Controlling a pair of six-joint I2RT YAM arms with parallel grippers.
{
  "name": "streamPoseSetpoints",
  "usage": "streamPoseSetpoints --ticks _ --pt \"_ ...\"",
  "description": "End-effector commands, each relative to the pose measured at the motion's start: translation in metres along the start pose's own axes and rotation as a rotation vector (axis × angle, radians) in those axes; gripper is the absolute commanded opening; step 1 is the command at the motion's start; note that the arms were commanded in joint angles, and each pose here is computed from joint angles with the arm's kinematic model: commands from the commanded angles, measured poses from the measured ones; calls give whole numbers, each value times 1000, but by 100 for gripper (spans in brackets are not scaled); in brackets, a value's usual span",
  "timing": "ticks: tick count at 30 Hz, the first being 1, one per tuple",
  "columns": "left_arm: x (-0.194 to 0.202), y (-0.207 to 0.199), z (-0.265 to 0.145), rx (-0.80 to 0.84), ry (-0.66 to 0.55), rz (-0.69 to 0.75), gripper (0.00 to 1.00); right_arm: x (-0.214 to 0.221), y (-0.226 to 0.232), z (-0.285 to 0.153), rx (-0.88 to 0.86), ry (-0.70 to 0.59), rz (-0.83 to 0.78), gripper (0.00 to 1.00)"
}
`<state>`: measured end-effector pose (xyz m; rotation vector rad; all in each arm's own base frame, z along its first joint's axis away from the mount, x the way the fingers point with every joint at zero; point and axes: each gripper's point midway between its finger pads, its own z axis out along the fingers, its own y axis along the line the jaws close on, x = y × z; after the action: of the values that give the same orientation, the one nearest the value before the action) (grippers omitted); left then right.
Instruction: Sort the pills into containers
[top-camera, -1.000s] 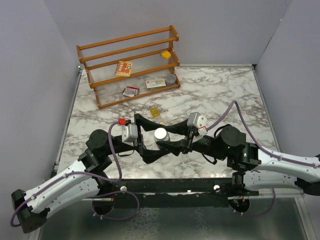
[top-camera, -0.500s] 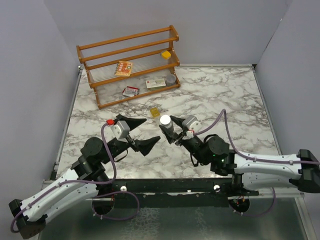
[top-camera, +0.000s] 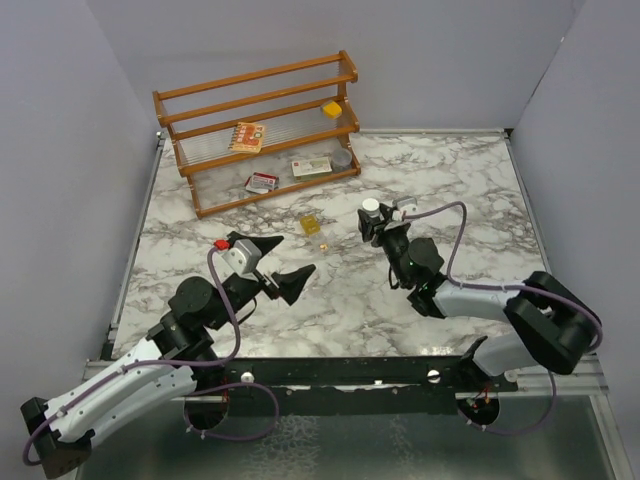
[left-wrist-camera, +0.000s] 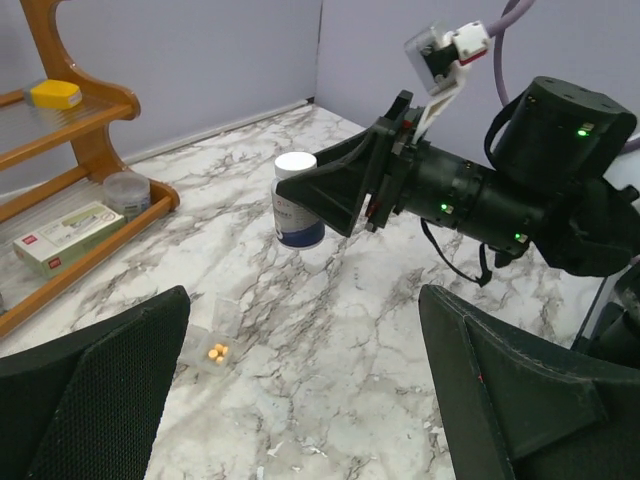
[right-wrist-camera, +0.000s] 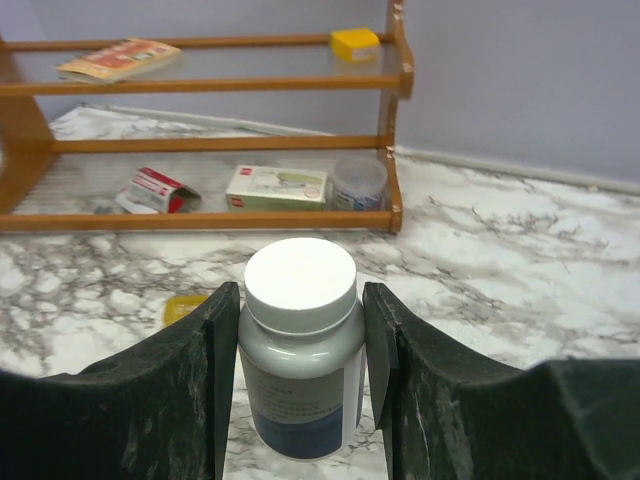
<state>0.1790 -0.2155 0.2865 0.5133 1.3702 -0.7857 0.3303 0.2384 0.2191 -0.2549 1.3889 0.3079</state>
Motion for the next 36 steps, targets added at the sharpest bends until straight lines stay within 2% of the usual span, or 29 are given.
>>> streamPoseSetpoints --ticks 1,6,11,23,36 --pt "2 12 5 -60 -22 22 99 18 -15 26 -11 -11 168 1" --pt "8 15 7 -72 -8 34 99 50 -28 32 -17 40 196 1" --pt "12 15 6 -70 -5 39 99 65 -30 21 -37 39 140 1" --pt "15 17 0 -72 -32 32 99 94 -63 -24 75 24 66 1" --pt "21 15 8 -65 -6 38 99 123 -46 -41 106 70 25 1"
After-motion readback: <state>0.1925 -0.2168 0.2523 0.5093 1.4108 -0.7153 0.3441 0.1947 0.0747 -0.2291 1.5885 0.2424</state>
